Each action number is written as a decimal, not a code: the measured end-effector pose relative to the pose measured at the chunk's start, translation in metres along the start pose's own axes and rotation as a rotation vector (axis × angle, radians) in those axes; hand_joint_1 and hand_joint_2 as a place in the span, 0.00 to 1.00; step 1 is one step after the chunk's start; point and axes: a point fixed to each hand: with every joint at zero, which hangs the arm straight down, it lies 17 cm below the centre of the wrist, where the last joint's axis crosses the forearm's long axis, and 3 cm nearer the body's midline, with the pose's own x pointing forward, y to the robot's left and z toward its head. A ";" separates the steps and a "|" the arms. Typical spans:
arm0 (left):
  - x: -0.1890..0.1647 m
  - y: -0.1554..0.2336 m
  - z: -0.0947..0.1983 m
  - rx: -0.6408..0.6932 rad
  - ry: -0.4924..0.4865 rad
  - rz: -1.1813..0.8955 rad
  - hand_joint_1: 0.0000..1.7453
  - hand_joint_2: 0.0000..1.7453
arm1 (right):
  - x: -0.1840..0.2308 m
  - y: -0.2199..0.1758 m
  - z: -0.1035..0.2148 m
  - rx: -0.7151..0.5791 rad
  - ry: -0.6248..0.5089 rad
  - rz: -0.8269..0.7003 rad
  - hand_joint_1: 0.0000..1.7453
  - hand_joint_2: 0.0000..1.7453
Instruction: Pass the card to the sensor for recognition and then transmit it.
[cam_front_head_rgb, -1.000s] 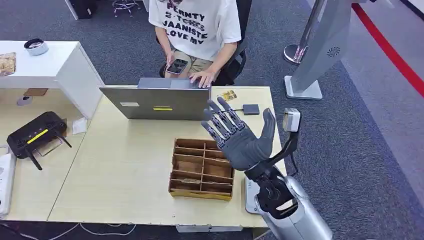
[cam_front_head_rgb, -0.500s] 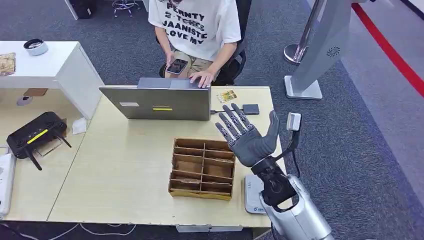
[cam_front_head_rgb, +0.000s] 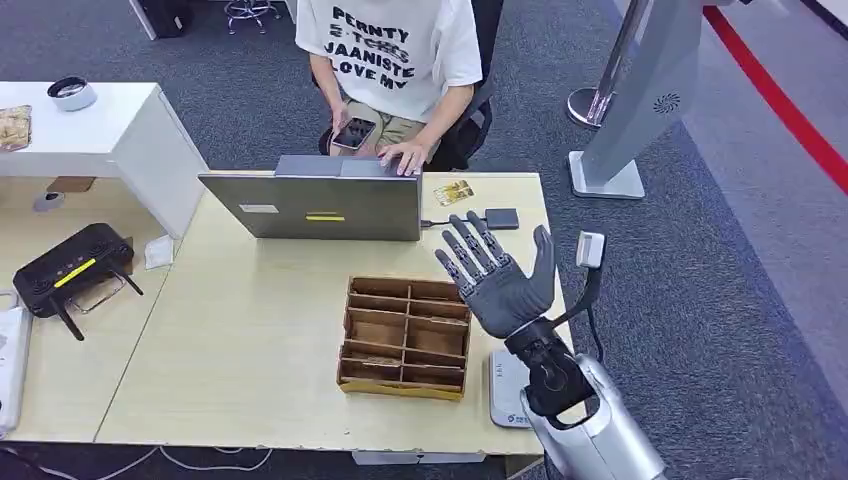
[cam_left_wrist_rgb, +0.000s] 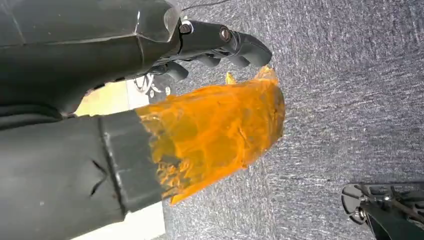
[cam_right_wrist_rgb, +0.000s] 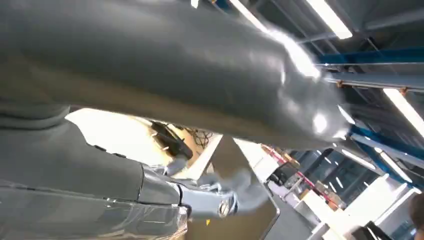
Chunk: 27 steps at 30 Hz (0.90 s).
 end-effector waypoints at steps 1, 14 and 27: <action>0.000 0.000 0.000 0.001 0.000 0.001 0.00 0.00 | 0.000 0.000 0.001 -0.004 -0.005 0.011 0.79 0.00; -0.001 -0.006 0.000 -0.009 0.004 0.034 0.00 0.00 | 0.056 0.069 -0.001 -0.029 -0.353 0.573 0.77 0.00; 0.000 -0.009 0.001 -0.009 0.001 0.039 0.00 0.00 | 0.108 0.136 0.038 -0.112 -0.821 1.177 0.76 0.00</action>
